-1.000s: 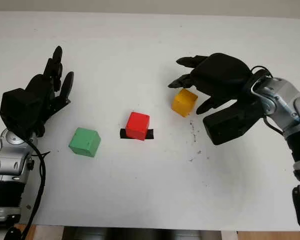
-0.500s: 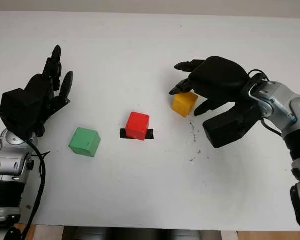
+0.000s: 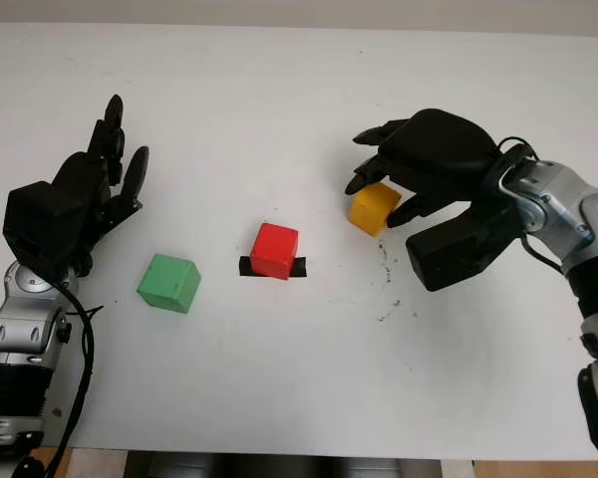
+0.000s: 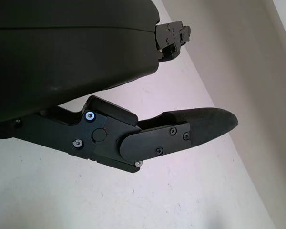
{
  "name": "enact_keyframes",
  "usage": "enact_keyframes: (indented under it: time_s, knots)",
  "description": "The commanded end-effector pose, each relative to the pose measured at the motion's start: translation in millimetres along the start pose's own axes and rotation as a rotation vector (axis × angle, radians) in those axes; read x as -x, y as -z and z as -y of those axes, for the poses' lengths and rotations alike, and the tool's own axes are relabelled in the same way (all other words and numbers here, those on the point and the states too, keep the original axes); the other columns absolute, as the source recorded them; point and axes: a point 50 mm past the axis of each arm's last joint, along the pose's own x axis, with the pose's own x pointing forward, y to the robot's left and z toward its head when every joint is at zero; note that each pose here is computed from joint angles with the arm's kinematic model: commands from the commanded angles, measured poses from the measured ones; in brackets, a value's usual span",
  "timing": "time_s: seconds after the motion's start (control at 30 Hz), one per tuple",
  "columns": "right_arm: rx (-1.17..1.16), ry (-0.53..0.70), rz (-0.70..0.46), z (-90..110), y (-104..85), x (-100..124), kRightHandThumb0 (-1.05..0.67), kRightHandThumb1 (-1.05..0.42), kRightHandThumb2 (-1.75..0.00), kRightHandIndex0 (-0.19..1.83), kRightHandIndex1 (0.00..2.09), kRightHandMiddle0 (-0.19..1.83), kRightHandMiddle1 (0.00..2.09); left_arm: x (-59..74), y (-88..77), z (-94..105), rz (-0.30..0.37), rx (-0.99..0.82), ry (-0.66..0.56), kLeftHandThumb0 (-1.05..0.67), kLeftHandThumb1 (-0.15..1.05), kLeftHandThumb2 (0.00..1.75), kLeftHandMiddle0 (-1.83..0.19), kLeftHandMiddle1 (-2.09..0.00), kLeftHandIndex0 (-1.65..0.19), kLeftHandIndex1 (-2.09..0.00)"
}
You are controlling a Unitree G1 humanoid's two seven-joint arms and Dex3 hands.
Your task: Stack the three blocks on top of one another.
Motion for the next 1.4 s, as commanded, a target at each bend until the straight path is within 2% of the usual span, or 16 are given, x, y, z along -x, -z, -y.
enact_keyframes:
  time_s: [0.0, 0.13, 0.4, 0.7, 0.97, 1.17, 1.37]
  knots:
    - [-0.002, 0.056, -0.030, 12.1, 4.9, 4.8, -0.33, -0.87, -0.05, 0.40, 0.06, 0.79, 0.71, 2.3, 2.3, -0.2, -0.001, -0.003, -0.001, -0.75, 1.05, 0.62, 0.17, -0.05, 0.18, -0.04]
    - [-0.066, 0.089, -0.065, 15.2, 6.8, 5.3, -0.34, -0.86, -0.05, 0.41, 0.06, 0.75, 0.82, 2.1, 3.6, -0.2, -0.012, 0.000, -0.004, -0.78, 1.05, 0.62, 0.18, -0.05, 0.18, -0.04]
    - [-0.205, 0.045, -0.079, 9.2, -0.3, 7.8, -0.28, -0.89, -0.05, 0.37, 0.05, 0.61, 0.98, 3.1, 4.8, -1.2, -0.016, -0.012, -0.009, -0.78, 1.05, 0.64, 0.17, -0.06, 0.17, -0.05]
    - [-0.337, 0.210, -0.039, 5.5, -11.4, 10.5, -0.27, -0.85, -0.05, 0.42, 0.07, 0.58, 1.22, 3.8, 6.9, -2.3, -0.030, -0.024, -0.004, -0.79, 1.05, 0.65, 0.17, -0.05, 0.18, -0.05]
    - [-0.776, 0.356, -0.125, -6.9, -28.3, 10.1, -0.27, -0.89, -0.06, 0.35, 0.03, 0.38, 1.55, 3.5, 6.5, -1.3, -0.034, -0.029, 0.001, -0.80, 1.05, 0.66, 0.18, -0.05, 0.18, -0.05]
    - [-1.004, 0.348, -0.148, -9.6, -47.1, 13.0, -0.32, -0.96, -0.07, 0.25, 0.00, 0.22, 1.64, 4.2, 6.9, -1.8, -0.037, -0.030, 0.000, -0.78, 1.05, 0.65, 0.18, -0.05, 0.18, -0.05]
    - [-1.209, 0.329, -0.134, -11.1, -65.4, 14.0, -0.36, -0.98, -0.06, 0.24, 0.01, 0.21, 1.64, 5.2, 7.0, -1.6, -0.042, -0.026, 0.003, -0.76, 1.05, 0.66, 0.19, -0.05, 0.19, -0.04]
